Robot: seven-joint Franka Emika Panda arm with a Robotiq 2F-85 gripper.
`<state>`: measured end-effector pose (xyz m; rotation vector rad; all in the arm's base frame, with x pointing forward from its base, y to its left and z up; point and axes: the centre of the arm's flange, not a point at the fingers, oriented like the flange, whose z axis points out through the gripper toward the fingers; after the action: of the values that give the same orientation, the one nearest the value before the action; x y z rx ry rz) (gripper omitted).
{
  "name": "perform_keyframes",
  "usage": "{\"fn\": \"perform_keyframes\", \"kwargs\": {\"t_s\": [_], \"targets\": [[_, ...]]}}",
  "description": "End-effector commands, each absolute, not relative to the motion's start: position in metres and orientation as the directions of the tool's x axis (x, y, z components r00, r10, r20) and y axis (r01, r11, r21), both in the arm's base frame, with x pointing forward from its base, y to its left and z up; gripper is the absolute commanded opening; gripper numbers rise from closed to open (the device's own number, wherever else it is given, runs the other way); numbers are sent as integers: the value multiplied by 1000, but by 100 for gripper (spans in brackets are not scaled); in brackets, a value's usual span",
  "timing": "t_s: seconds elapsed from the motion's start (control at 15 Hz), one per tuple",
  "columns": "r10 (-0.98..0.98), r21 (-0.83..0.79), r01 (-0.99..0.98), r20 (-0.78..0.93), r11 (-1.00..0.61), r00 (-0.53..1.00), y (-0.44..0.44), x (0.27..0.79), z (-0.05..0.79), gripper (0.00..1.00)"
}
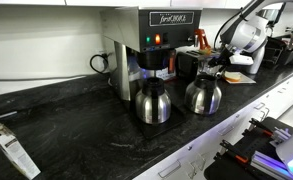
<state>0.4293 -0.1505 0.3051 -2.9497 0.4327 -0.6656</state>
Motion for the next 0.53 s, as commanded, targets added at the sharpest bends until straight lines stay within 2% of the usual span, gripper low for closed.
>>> {"fn": "perform_keyframes", "kwargs": {"t_s": [0.0, 0.13, 0.2, 0.47], "targets": [[-331, -51, -340, 408, -939, 851, -164, 408, 317, 100], [-360, -21, -385, 408, -923, 839, -175, 396, 311, 100], [-344, -61, -350, 406, -935, 847, -181, 402, 293, 100], [-343, -57, -351, 403, -935, 849, -179, 401, 291, 100]]}}
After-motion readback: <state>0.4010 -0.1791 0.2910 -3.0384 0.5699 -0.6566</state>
